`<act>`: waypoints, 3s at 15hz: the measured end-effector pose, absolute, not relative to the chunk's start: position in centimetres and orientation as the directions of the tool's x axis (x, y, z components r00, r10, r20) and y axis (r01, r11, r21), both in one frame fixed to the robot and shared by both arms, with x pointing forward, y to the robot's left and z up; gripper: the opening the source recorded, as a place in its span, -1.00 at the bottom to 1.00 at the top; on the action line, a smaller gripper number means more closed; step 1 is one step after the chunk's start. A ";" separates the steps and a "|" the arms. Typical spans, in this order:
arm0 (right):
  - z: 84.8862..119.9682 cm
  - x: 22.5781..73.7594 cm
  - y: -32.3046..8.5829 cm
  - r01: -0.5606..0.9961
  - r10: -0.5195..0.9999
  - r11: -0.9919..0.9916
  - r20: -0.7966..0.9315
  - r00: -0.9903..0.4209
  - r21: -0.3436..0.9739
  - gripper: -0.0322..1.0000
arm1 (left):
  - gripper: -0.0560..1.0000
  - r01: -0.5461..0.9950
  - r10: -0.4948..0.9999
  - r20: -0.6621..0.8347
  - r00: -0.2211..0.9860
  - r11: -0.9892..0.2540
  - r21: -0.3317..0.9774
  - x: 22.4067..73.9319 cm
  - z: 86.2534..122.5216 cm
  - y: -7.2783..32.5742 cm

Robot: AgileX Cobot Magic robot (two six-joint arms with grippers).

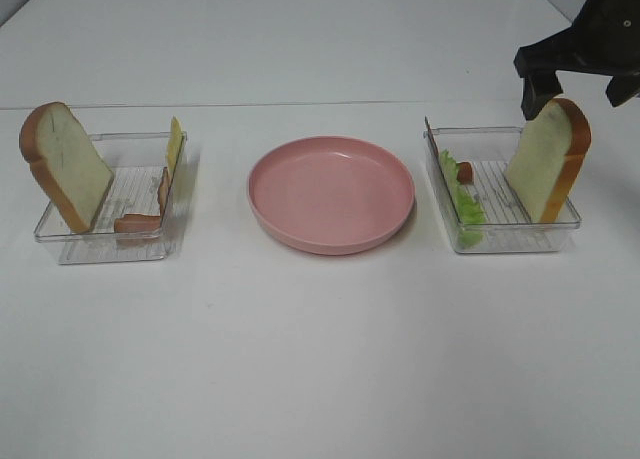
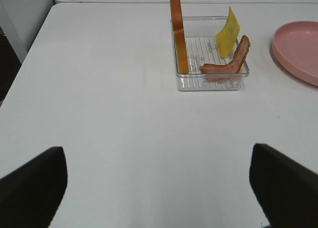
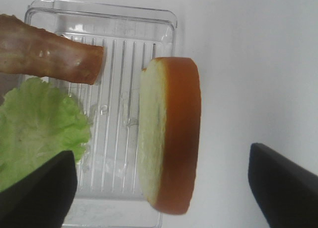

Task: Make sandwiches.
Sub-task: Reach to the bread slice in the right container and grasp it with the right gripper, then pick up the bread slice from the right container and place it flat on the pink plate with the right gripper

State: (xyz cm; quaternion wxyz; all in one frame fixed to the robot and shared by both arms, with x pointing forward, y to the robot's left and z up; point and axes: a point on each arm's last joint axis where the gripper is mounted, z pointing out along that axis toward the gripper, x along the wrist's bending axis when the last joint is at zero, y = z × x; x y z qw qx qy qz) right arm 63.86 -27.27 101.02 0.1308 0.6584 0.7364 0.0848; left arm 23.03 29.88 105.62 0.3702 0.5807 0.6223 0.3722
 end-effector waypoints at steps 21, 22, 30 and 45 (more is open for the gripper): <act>102.6 63.7 -27.1 0.945 0.994 0.103 -0.059 -0.089 0.310 -0.49 | 0.83 0.447 0.998 -0.028 -0.052 0.049 0.893 23.0 105.6 29.9; 104.3 63.0 -27.0 0.933 0.996 0.091 -0.040 -0.083 0.347 -0.49 | 0.83 0.447 0.998 -0.028 -0.052 0.049 0.893 23.0 105.6 29.9; 108.9 58.5 -15.1 0.806 0.925 0.328 0.007 -0.381 0.493 -0.49 | 0.83 0.447 0.998 -0.028 -0.052 0.049 0.893 23.0 105.6 29.9; 95.8 62.3 -6.4 0.890 0.934 0.120 0.254 -0.252 0.440 -0.49 | 0.83 0.447 0.998 -0.028 -0.052 0.049 0.893 23.0 105.6 29.9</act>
